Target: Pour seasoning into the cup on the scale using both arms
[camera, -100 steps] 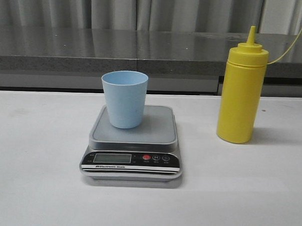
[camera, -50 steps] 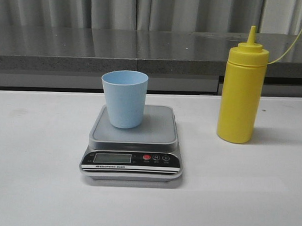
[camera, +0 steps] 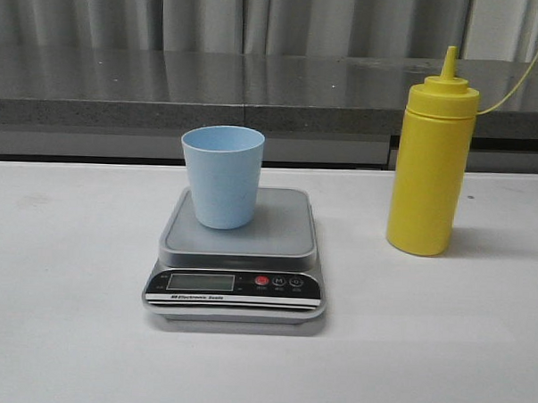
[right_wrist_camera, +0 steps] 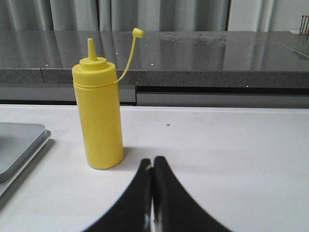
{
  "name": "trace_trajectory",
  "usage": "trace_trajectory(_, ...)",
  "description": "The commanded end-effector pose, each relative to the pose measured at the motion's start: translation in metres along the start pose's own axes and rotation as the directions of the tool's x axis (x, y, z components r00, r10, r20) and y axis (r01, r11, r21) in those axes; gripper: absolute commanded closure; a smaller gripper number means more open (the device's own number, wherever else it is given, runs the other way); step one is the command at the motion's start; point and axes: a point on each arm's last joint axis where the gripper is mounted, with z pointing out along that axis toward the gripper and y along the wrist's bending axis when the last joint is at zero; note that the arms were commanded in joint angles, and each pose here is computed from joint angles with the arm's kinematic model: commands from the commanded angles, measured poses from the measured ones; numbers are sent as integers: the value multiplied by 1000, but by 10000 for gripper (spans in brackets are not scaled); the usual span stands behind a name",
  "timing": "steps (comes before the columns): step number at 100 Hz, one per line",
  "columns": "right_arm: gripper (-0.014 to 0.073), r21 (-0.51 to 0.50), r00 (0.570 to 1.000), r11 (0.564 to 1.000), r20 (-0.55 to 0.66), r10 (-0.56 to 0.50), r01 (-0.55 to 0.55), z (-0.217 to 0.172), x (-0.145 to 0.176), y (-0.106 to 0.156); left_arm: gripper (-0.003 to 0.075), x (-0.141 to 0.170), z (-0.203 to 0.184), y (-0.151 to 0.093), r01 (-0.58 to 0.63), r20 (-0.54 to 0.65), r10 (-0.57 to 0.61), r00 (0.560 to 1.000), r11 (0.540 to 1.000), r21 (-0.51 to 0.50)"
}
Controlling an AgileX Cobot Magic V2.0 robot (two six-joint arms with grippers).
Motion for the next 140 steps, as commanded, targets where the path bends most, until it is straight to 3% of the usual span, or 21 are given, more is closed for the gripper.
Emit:
trace_trajectory(1, 664, -4, 993, 1000, 117, -5, 6, -3, -14, 1, 741, -16, -1, 1, 15, 102, -14, 995, 1000, -8)
trace_trajectory(13, 664, -4, 993, 1000, 117, -5, 6, -3, -14, 1, 741, -18, -1, 5, -50, 145, 60, 988, 996, -69)
trace_trajectory(24, 664, -4, 993, 1000, 117, -5, 6, -3, -14, 1, 741, -12, 0, 13, 17, 202, 15, 979, 988, -156)
trace_trajectory(46, 664, -4, 993, 1000, 117, -5, 6, -3, -14, 1, 741, 8, 0, 27, 13, 128, 32, 991, 942, -334)
trace_trajectory(70, 664, -4, 993, 1000, 117, -5, 6, -3, -14, 1, 741, 30, -9, 33, 5, 112, 52, 992, 889, -459)
trace_trajectory(92, 664, -4, 993, 1000, 117, -5, 6, -3, -14, 1, 741, 65, -13, 35, 13, 94, 41, 995, 862, -507)
trace_trajectory(140, 664, -4, 993, 1000, 116, -5, 6, -3, -14, 1, 741, 66, -16, 34, 15, 96, 42, 994, 851, -525)
